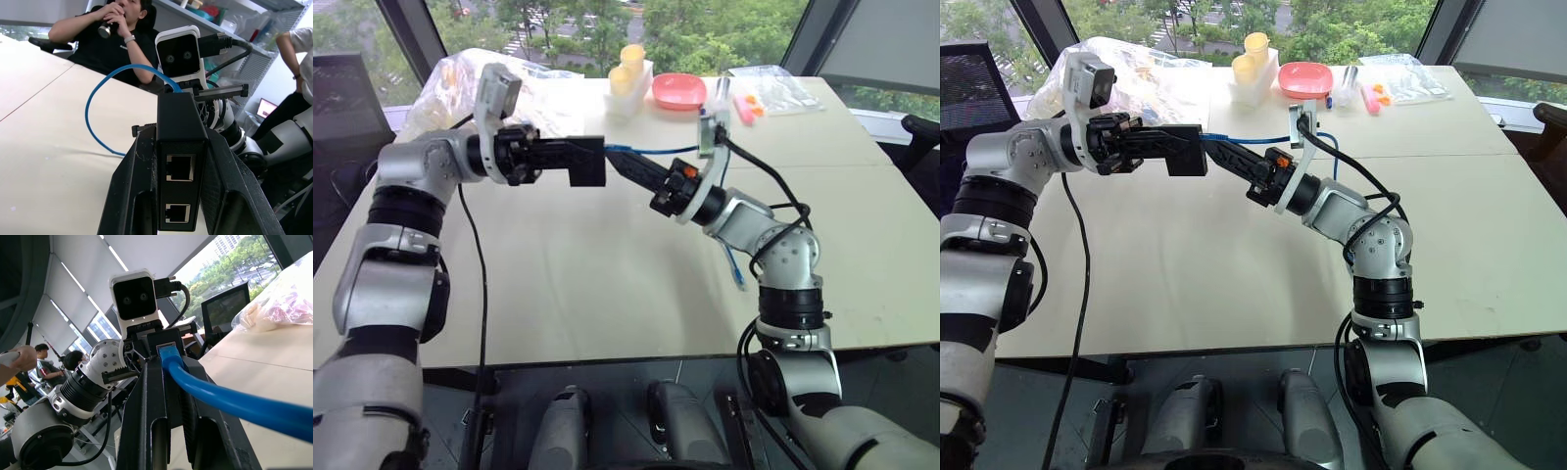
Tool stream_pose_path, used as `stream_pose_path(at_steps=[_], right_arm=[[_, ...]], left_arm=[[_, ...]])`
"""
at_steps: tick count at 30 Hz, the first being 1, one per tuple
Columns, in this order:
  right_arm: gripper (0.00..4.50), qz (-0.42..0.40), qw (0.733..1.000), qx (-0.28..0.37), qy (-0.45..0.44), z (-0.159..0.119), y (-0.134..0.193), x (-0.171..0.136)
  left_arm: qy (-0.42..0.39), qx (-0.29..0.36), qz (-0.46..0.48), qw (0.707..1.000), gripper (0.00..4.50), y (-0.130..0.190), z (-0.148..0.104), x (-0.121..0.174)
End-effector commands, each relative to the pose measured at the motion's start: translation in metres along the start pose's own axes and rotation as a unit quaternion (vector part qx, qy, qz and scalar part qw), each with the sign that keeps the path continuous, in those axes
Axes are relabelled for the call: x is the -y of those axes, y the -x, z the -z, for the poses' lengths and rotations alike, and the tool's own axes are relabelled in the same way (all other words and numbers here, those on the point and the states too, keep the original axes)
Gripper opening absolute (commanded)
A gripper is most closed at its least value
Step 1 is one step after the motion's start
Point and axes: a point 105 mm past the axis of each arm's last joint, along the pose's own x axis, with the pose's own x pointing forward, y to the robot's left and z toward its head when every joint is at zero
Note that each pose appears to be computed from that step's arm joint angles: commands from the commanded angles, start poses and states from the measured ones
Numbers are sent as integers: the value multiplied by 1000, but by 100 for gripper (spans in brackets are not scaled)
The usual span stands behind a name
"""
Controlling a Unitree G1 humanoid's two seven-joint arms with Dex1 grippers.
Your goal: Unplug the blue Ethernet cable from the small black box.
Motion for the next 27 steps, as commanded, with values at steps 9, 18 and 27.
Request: stream_pose_path(at_steps=[9, 18, 27], right_arm=[[7, 0, 999, 33, 19, -16, 13, -2], [7, 29, 999, 39, 26, -16, 29, 4], [7, 303, 950, -40, 68, 17, 74, 99]], left_arm=[[-31, 12, -12, 999, 54, 8, -16, 2], [-34, 13, -18, 999, 54, 10, -16, 1], [-106, -39, -105, 988, 54, -5, 17, -33]])
